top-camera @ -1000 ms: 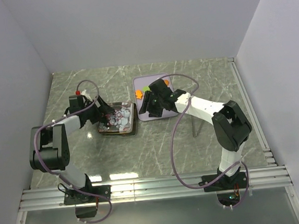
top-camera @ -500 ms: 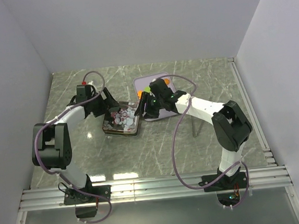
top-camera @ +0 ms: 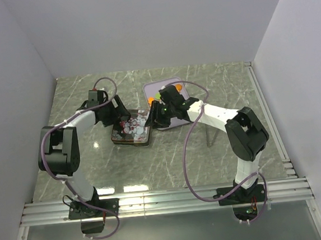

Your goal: Pack the cookies

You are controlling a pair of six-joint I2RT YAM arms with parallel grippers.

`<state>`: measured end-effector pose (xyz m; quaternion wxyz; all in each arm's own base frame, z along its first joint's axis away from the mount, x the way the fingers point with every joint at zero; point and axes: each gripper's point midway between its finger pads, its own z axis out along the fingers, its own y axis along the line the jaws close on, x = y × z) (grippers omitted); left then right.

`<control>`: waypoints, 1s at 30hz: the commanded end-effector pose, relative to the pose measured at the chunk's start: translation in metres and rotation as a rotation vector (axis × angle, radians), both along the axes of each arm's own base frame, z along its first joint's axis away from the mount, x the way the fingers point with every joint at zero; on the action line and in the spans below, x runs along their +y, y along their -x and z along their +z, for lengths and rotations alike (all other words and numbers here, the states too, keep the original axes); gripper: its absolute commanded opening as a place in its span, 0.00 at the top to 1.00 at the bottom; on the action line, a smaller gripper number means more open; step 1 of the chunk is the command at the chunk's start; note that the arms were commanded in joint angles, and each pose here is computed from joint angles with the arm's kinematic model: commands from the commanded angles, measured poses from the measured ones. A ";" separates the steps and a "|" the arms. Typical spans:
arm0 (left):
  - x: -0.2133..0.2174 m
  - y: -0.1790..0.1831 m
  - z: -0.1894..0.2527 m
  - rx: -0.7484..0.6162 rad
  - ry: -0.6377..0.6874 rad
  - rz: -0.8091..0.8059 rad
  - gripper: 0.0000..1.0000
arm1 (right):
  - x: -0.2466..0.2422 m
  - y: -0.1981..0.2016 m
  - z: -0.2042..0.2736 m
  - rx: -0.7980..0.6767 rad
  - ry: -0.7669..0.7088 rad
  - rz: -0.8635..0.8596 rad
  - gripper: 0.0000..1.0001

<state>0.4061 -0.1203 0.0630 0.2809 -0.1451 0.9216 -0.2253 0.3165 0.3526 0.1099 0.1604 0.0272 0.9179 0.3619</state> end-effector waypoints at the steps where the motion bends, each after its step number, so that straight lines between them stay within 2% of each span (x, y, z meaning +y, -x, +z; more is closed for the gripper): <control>1: 0.002 -0.007 -0.004 0.008 -0.030 0.018 0.06 | 0.005 -0.003 0.038 -0.104 -0.079 0.044 0.47; 10: -0.003 -0.019 0.007 0.013 -0.066 0.040 0.06 | 0.019 -0.005 0.051 -0.134 -0.153 0.088 0.52; 19: -0.007 -0.018 -0.003 0.060 -0.117 0.067 0.05 | 0.034 -0.015 0.055 -0.128 -0.208 0.101 0.55; 26: -0.009 -0.018 -0.004 0.072 -0.122 0.068 0.05 | 0.050 -0.022 0.071 -0.159 -0.340 0.143 0.63; 30: -0.009 -0.020 -0.002 0.079 -0.145 0.063 0.05 | 0.060 -0.027 0.058 -0.124 -0.385 0.157 0.68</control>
